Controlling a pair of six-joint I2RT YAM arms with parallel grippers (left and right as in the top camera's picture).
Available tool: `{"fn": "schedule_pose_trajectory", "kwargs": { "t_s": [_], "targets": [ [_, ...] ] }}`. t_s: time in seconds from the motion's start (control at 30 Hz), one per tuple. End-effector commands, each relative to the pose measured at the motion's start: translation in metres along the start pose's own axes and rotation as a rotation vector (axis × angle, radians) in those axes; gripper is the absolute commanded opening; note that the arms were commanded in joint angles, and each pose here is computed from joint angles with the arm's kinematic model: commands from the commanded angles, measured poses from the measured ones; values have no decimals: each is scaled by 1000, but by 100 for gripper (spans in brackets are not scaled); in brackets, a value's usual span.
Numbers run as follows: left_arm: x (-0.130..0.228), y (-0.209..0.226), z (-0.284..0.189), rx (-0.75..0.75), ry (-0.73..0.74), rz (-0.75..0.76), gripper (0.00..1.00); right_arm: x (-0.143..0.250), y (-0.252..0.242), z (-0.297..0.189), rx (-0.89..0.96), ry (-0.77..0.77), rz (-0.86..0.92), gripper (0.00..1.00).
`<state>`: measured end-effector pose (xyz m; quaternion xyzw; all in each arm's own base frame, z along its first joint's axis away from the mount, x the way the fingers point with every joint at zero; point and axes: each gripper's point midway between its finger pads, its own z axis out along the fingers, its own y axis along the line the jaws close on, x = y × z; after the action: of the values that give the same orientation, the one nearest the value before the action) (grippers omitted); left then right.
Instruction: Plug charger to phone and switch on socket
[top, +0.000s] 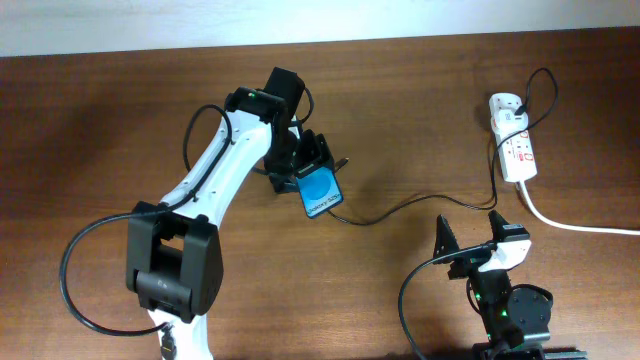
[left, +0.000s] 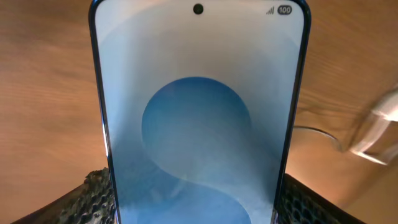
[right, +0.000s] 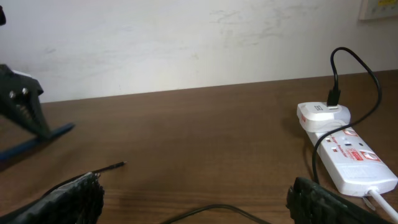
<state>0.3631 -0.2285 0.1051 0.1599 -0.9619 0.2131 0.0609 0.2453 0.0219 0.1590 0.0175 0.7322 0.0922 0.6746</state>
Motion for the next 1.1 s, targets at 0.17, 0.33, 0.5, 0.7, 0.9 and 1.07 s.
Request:
{"fn": "schedule_pose_trajectory", "kwargs": {
  "t_s": [0.17, 0.33, 0.5, 0.7, 0.9, 1.07],
  "targets": [
    [-16, -35, -38, 342, 148, -268, 0, 2, 0, 0, 2, 1, -1, 99],
    [-33, -13, -67, 455, 209, -319, 0, 2, 0, 0, 3, 1, -2, 99],
    [-22, -3, -66, 431, 229, -245, 0, 2, -14, 0, 83, -4, -1, 99],
    [-18, -2, -66, 427, 240, -238, 0, 4, 24, -2, -135, 42, 397, 99],
    [-33, 13, -57, 325, 160, -332, 0, 0, 64, -12, -357, 148, 730, 99],
    [-52, 16, -43, 224, 23, -390, 0, -30, 94, -28, -570, 92, 641, 98]
  ]
}}
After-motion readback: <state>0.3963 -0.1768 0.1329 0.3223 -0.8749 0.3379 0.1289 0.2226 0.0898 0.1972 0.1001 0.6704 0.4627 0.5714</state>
